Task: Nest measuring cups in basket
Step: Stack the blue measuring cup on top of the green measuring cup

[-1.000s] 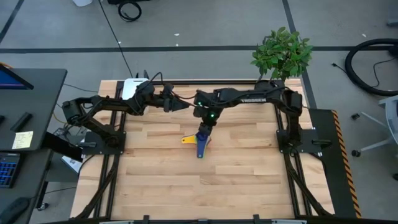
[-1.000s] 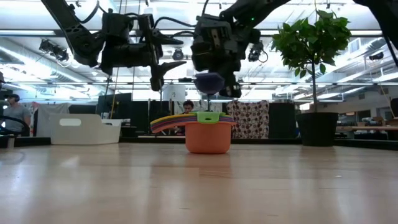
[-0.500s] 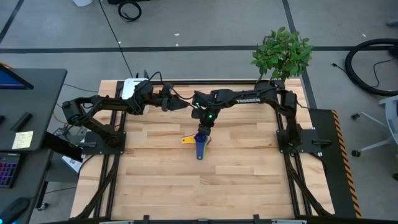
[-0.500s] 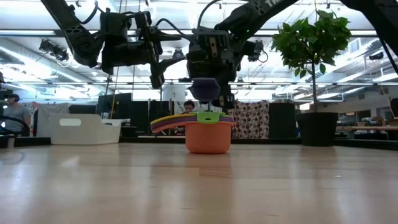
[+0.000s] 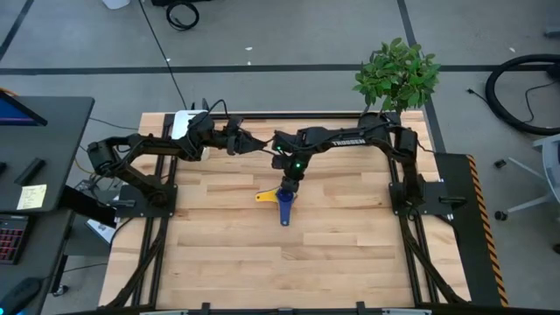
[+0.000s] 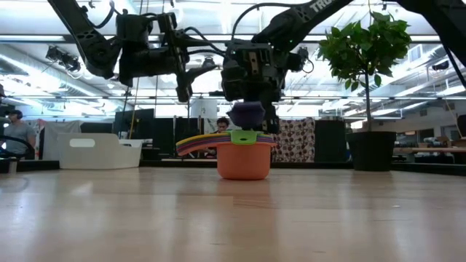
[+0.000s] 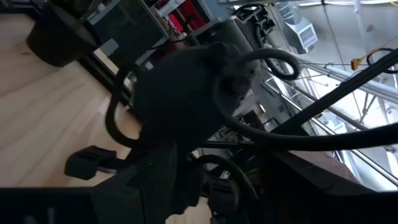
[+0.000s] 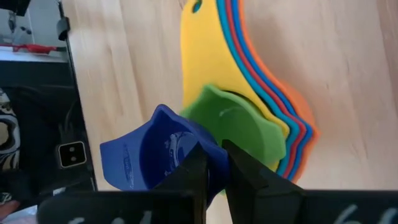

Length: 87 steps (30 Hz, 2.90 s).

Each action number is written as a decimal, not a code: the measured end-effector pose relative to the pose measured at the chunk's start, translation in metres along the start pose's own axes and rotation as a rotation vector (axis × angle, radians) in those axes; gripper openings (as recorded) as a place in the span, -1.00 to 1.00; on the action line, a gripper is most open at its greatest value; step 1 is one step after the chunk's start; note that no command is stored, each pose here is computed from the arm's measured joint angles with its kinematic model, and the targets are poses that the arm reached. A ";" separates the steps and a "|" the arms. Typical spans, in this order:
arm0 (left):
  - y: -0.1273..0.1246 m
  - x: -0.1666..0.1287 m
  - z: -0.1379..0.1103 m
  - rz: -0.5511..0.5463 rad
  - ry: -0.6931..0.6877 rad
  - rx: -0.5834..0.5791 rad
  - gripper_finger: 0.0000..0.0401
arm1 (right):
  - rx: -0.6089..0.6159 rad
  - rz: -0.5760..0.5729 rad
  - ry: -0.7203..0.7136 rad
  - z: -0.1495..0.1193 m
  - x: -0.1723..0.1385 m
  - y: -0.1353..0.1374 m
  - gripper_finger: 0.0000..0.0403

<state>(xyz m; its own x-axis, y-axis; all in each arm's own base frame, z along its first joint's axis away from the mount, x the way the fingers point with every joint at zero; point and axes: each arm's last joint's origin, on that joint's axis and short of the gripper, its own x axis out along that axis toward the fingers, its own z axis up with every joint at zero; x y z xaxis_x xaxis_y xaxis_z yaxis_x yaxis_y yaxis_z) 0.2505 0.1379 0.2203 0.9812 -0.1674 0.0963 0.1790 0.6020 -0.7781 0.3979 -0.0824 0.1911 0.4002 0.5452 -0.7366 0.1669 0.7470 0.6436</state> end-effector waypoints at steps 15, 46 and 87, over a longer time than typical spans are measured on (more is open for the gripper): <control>-0.001 0.000 0.001 -0.011 -0.006 0.011 0.12 | -0.053 0.002 -0.028 0.002 0.001 -0.002 -0.74; 0.004 -0.011 0.009 -0.031 0.036 0.013 0.12 | 0.051 0.071 -0.006 -0.001 -0.021 -0.027 -0.39; 0.036 -0.004 -0.074 0.568 0.484 0.224 0.12 | 0.035 0.012 0.231 -0.036 0.037 0.034 -0.39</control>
<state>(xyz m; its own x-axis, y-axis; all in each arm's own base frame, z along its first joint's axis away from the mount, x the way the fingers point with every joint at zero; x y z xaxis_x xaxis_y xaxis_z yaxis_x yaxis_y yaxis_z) 0.2482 0.1026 0.1457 0.7954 -0.0775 -0.6011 -0.2806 0.8320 -0.4786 0.3863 -0.0236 0.1781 0.1863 0.6297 -0.7542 0.1961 0.7283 0.6566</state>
